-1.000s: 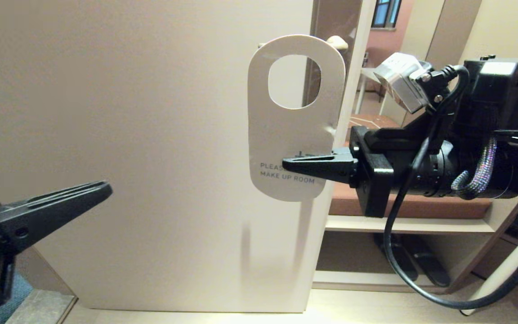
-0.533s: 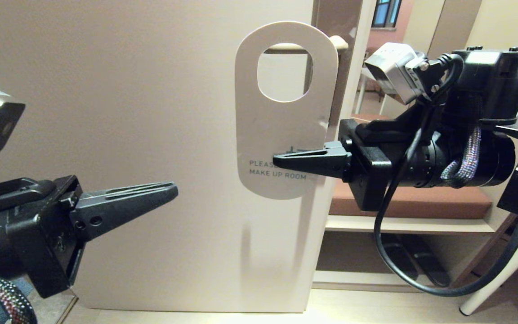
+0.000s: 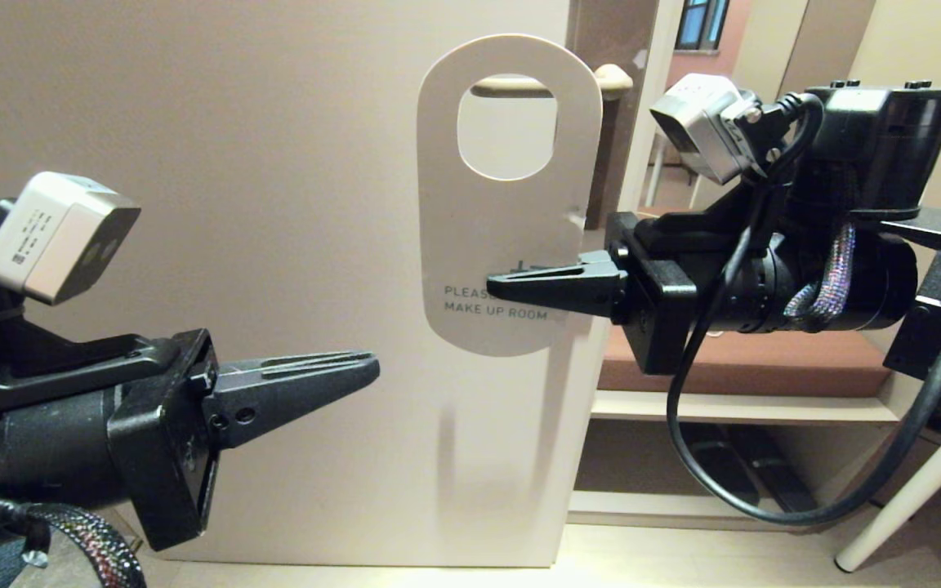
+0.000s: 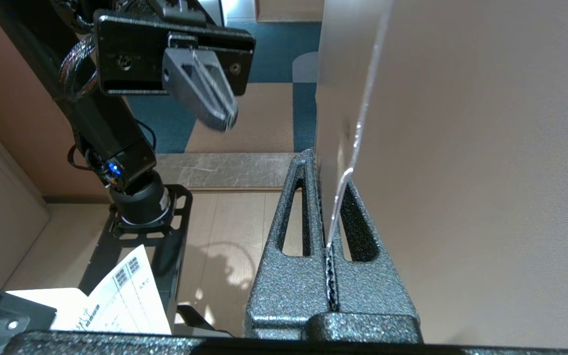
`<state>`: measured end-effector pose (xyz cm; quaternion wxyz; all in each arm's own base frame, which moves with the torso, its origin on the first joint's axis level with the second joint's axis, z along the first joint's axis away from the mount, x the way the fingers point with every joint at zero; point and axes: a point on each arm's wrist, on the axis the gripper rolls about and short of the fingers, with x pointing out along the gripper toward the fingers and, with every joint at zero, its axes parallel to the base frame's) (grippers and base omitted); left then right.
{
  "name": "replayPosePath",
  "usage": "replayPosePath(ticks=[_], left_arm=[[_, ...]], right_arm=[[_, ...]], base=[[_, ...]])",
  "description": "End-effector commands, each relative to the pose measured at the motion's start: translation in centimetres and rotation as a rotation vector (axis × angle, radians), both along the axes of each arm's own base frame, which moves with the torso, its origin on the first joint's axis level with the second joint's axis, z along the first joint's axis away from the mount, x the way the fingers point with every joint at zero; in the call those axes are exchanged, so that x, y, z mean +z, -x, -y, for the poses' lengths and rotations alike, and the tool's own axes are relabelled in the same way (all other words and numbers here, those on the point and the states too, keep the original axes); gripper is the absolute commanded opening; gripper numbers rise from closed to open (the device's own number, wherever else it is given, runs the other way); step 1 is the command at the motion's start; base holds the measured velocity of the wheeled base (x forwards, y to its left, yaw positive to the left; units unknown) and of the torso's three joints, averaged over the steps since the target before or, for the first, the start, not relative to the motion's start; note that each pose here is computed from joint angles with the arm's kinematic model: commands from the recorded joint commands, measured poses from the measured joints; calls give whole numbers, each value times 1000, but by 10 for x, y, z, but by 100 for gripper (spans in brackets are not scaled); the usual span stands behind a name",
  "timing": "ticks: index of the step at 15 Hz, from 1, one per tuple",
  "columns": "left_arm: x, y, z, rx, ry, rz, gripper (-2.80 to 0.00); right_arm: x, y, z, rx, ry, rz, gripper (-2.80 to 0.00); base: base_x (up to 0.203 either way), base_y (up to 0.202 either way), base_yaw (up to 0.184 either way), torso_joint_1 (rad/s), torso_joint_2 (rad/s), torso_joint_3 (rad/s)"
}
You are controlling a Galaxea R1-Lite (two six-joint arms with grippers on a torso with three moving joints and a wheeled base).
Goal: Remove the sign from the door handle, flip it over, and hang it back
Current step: Hand it to the other hand
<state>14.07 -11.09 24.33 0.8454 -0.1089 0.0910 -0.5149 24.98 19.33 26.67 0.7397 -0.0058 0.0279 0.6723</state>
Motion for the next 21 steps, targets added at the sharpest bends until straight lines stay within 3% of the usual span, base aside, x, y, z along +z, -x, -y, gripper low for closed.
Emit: replayPosePath(ticks=[1, 2, 11, 15, 21], left_arm=[[-1, -3, 3, -8, 2, 0, -280], [-2, -5, 5, -8, 6, 6, 0], [-4, -14, 11, -7, 4, 10, 0], [-4, -27, 21, -8, 34, 53, 0], [-8, -23, 36, -78, 32, 40, 0]], right_arm=[[-1, 0, 0, 6, 0, 1, -280], [-1, 0, 0, 6, 1, -1, -280], [0, 2, 0, 54, -4, -1, -280], [1, 3, 1, 62, -6, 0, -280], [3, 4, 1, 112, -12, 2, -280]], base=[[0, 0, 0, 0, 0, 0], [0, 0, 0, 0, 0, 0], [0, 0, 0, 0, 0, 0], [0, 0, 0, 0, 0, 0], [0, 0, 0, 0, 0, 0]])
